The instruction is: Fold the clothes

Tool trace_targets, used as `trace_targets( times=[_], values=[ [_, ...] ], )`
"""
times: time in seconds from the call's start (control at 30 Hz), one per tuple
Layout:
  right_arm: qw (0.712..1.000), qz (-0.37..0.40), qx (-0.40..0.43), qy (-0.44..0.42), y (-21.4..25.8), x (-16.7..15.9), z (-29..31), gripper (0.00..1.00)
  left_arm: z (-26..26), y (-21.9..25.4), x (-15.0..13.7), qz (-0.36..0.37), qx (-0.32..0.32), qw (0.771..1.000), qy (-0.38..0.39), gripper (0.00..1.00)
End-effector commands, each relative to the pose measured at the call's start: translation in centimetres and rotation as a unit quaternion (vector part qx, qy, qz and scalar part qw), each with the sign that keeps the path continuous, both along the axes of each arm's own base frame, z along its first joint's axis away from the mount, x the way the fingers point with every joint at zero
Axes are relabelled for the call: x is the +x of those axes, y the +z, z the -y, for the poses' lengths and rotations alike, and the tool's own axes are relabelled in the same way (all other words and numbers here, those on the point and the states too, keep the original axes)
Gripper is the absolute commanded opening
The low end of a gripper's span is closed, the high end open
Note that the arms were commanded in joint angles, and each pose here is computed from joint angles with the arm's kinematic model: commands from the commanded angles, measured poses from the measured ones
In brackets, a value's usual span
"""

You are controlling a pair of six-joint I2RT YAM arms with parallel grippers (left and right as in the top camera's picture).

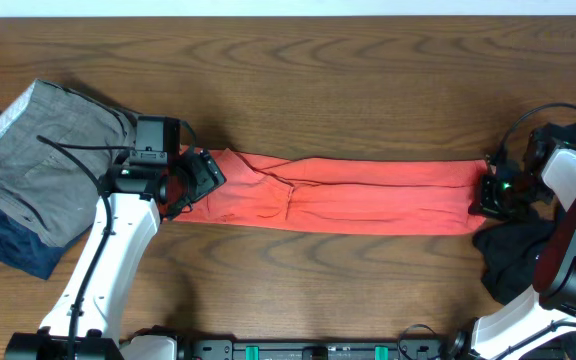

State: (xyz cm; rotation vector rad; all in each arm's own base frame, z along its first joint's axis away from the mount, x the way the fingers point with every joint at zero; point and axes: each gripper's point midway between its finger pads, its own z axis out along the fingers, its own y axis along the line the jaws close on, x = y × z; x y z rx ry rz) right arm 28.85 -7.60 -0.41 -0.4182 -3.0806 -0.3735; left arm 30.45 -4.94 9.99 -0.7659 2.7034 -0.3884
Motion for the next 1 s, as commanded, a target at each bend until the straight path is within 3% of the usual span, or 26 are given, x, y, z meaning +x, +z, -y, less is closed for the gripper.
trace_targets(
  times=[0.0,0.2,0.37,0.67,0.97],
  values=[
    [0.996,0.005,-0.068,-0.051,1.1,1.3,3.3,0.01,0.0,0.4,0.2,0.004,0.004,1.000,-0.007,0.82],
    [0.985,0.024,-0.146,-0.092,6.1,4.3,7.5,0.01,-0.1,0.2,-0.4,-0.008,0.005,1.000,-0.008,0.82],
    [0.987,0.034,-0.147,-0.053,8.8,5.6,6.5,0.01,-0.1,0.2,-0.4,-0.009,0.005,1.000,-0.008,0.82],
    [0.987,0.019,-0.137,0.079,8.6,6.2,-2.1,0.02,-0.1,0.0,-0.8,-0.017,0.006,1.000,-0.008,0.82],
    [0.965,0.016,-0.132,0.227,8.3,5.1,-12.8,0.05,-0.1,0.0,-0.9,-0.019,0.006,1.000,-0.008,0.82]
  ],
)
